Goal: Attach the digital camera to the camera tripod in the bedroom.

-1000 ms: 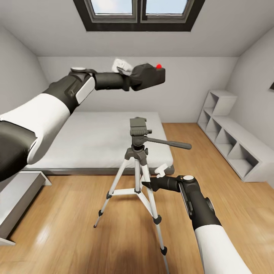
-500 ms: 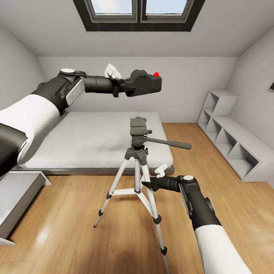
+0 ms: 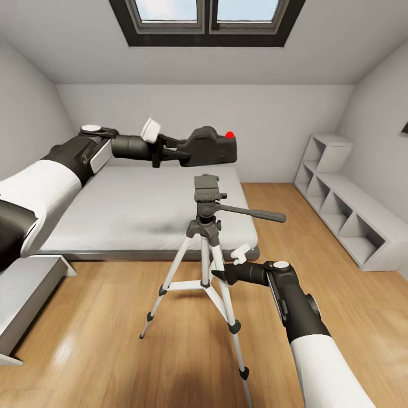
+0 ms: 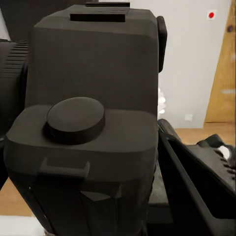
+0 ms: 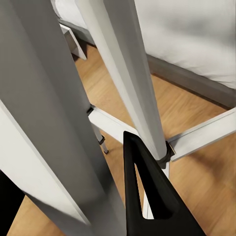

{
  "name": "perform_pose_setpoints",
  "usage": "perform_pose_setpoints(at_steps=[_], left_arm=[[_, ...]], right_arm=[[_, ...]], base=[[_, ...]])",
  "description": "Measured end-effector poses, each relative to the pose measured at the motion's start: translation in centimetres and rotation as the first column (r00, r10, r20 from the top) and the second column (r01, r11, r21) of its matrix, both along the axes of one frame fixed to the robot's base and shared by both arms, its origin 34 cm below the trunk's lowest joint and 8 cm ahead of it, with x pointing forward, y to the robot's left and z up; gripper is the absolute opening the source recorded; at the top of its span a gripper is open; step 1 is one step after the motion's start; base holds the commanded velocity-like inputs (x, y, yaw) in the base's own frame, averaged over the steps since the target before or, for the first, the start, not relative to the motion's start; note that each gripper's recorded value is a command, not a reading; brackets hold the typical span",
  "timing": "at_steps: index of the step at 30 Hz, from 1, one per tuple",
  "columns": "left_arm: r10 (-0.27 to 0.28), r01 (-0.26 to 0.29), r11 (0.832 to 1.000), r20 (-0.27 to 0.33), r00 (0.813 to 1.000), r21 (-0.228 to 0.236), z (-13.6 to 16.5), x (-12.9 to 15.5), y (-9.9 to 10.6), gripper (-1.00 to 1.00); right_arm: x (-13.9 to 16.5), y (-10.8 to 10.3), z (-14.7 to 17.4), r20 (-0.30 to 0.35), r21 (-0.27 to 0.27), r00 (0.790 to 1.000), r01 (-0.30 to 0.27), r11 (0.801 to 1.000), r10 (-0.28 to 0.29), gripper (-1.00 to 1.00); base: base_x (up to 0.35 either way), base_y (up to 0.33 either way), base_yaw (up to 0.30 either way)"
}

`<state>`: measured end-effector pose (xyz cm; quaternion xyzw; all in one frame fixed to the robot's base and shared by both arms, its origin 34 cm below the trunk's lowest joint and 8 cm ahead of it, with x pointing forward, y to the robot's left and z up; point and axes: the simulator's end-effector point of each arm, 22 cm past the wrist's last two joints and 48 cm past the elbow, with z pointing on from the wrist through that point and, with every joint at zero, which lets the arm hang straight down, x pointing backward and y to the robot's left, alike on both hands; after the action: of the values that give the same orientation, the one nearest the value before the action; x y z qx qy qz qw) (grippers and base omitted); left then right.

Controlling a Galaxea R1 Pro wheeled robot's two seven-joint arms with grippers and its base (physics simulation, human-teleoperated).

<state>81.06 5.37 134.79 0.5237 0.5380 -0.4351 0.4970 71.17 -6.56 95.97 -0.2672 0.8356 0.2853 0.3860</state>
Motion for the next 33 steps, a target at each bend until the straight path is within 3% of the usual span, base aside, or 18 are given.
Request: perform_pose_setpoints(at_steps=[7,18,25,33], left_arm=[[-0.039,0.040,0.998,0.004,0.999,-0.047,0.0,-0.9,0.5,-1.00],[-0.048,0.048,0.998,0.004,0.999,-0.049,0.1,-1.1,0.4,-1.00],[-0.073,0.070,0.994,-0.032,0.997,-0.089,2.2,-1.9,-0.3,-1.00],[-0.069,0.069,0.994,0.006,0.998,-0.079,4.2,-2.5,0.4,-1.00]], right_arm=[[0.0,-0.1,0.0,0.001,0.000,1.000,0.001,1.000,-0.001,-1.00],[0.0,-0.1,0.0,0.001,0.000,1.000,0.002,1.000,-0.002,-1.00],[0.0,-0.1,0.0,0.002,0.000,1.000,0.002,1.000,-0.002,-1.00],[0.0,-0.1,0.0,0.001,0.000,1.000,0.002,1.000,-0.002,-1.00]], base=[[0.000,0.000,0.000],[0.000,0.000,0.000],[0.000,0.000,0.000],[0.000,0.000,0.000]])
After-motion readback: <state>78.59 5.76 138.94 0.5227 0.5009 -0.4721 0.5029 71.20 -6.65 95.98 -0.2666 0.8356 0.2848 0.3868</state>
